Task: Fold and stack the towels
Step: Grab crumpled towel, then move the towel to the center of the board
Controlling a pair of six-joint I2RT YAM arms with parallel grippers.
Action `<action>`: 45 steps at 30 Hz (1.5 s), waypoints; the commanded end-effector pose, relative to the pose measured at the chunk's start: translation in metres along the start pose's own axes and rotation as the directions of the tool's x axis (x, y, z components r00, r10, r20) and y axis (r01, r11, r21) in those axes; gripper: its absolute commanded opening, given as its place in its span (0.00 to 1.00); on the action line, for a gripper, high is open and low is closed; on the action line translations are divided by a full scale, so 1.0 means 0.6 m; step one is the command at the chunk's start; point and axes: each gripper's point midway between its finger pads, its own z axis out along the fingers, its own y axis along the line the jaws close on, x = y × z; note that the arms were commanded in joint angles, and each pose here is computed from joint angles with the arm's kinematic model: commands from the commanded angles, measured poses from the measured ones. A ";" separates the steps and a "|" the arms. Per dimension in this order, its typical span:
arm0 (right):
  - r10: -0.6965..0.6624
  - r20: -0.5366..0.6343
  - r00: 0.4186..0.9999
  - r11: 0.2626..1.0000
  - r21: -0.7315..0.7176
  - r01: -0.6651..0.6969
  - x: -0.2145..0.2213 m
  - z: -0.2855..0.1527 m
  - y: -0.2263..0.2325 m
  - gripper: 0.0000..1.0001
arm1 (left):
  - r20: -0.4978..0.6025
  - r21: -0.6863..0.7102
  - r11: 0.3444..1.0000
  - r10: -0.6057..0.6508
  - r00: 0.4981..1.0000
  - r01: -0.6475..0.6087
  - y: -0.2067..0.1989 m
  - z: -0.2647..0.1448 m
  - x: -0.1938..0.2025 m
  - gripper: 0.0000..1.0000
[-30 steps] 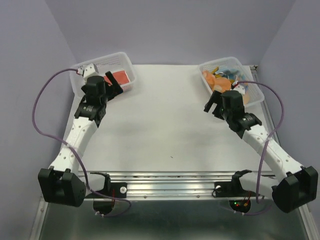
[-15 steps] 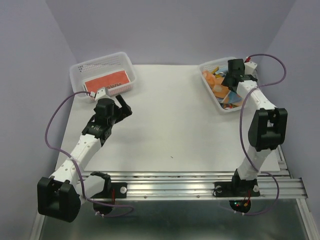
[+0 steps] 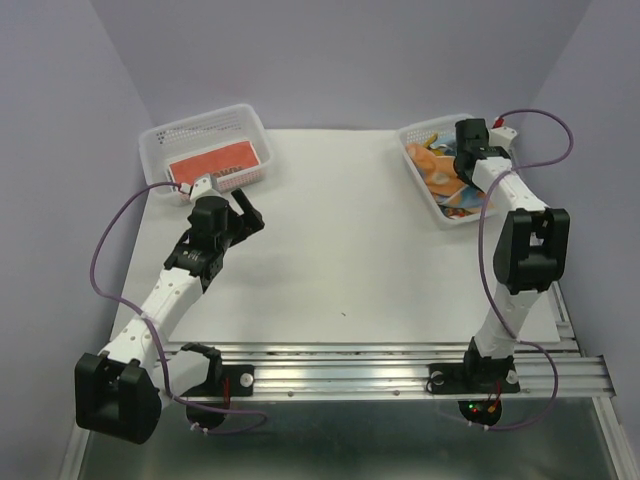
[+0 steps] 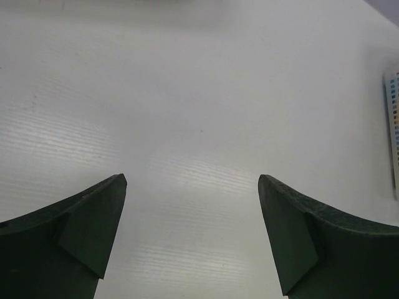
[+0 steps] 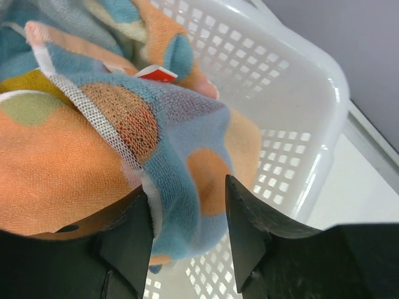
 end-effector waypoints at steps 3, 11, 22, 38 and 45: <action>0.073 0.092 0.993 0.994 0.077 -0.081 -0.049 -0.026 -0.061 0.51 | 0.049 0.022 1.000 0.003 0.999 -0.004 -0.015 -0.001 -0.025 0.99; 0.060 0.062 0.996 0.998 0.012 -0.061 -0.042 -0.007 -0.058 0.22 | 0.042 0.021 1.000 0.011 0.999 -0.012 -0.015 0.001 -0.024 0.99; 0.174 0.328 0.929 0.969 -0.225 -0.102 -0.283 -0.201 -0.091 0.01 | 0.023 0.101 0.995 0.003 1.000 -0.006 -0.039 -0.007 -0.019 0.99; 0.362 0.429 0.827 0.370 -0.881 0.295 -0.408 -0.677 -0.071 0.02 | 0.057 0.203 0.978 -0.056 0.997 0.044 -0.076 -0.042 -0.048 0.99; 0.250 0.303 0.919 -0.119 -0.933 0.340 -0.270 -0.831 0.000 0.02 | 0.049 0.214 0.974 -0.085 0.995 0.072 -0.075 -0.052 -0.042 0.99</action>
